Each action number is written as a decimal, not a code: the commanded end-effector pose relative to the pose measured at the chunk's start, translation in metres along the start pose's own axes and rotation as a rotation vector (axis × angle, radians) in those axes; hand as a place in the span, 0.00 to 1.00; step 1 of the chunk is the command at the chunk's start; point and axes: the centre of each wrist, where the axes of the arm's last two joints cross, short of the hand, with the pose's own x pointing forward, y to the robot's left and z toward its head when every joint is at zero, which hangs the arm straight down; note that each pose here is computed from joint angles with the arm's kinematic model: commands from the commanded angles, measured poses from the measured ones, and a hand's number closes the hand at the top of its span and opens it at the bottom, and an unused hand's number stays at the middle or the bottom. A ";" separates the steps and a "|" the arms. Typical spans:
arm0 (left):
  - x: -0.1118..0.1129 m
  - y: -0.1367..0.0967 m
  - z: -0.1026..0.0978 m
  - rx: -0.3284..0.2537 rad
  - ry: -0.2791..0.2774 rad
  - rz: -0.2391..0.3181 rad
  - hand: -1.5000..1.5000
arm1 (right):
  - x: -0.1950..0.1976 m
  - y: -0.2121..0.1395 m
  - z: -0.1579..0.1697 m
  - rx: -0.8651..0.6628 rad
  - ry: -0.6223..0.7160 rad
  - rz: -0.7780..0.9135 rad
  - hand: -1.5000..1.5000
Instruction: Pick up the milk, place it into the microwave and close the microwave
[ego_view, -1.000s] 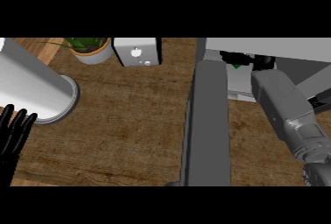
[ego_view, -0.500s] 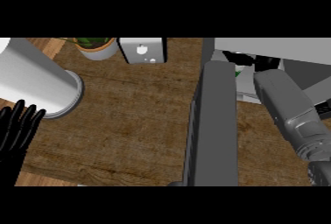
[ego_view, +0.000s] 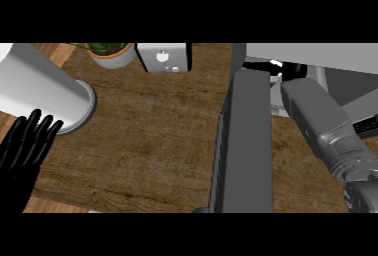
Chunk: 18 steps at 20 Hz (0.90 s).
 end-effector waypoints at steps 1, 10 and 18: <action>-0.002 -0.005 -0.007 -0.013 -0.003 -0.001 0.00 | 0.003 0.006 0.002 0.032 0.012 -0.071 0.00; -0.007 -0.022 -0.008 -0.028 0.005 0.003 0.00 | -0.019 -0.002 0.013 0.041 0.036 -0.069 0.00; -0.004 -0.027 -0.007 -0.048 0.025 -0.004 0.00 | -0.036 -0.023 0.012 0.070 0.043 -0.089 0.00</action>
